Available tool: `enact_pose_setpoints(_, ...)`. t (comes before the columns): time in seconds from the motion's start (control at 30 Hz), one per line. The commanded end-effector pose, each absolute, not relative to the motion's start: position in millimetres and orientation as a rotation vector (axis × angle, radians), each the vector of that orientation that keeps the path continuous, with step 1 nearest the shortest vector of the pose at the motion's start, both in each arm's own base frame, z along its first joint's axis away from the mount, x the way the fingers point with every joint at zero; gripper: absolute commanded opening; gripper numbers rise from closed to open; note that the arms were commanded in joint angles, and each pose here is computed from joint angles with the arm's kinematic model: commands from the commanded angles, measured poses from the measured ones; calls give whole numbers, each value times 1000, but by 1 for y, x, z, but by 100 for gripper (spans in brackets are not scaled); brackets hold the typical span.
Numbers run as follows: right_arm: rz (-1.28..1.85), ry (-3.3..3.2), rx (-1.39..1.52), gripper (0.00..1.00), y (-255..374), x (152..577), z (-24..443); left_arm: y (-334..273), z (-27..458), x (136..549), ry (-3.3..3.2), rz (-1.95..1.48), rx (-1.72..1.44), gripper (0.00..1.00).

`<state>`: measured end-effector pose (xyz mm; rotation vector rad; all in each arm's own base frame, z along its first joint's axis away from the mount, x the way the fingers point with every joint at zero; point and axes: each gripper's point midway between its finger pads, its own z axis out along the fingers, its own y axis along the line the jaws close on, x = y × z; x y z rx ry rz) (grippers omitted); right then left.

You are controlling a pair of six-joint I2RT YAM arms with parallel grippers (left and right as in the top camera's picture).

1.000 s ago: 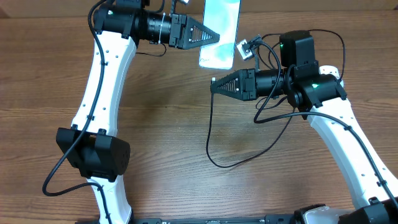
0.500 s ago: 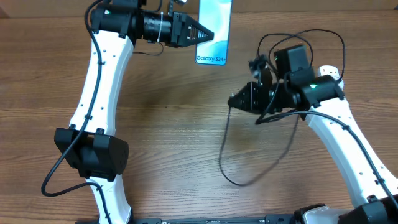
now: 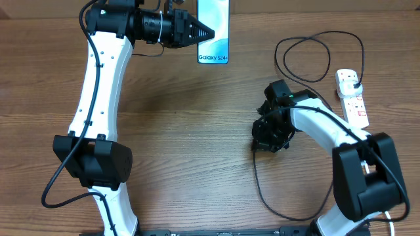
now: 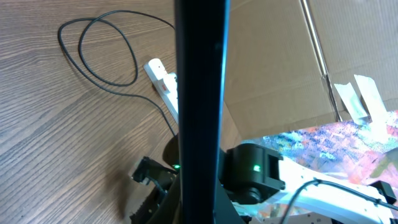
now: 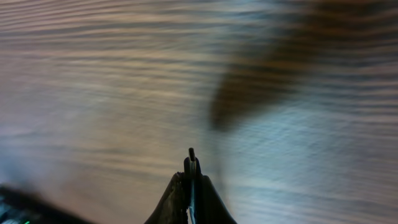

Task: Plug charger to phone and switch on socket

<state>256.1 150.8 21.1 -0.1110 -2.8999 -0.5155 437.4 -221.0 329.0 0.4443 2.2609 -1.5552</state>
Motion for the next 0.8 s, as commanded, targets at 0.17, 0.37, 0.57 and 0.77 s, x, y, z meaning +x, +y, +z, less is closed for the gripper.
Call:
enact_pose_setpoints(0.17, -241, -3006, -196, 43, 120, 269, 9, -223, 339, 433, 2232, -1577, 467, 4)
enact_pose_setpoints(0.37, -251, -2997, -196, 50, 121, 267, 10, -223, 339, 433, 2232, -1578, 467, 5)
enact_pose_setpoints(0.57, -488, -2917, -109, 79, 148, 258, 18, -223, 339, 433, 2232, -1578, 466, 4)
enact_pose_setpoints(0.77, -284, -2945, -268, 100, 126, 259, 12, -223, 339, 433, 2233, -1579, 467, 4)
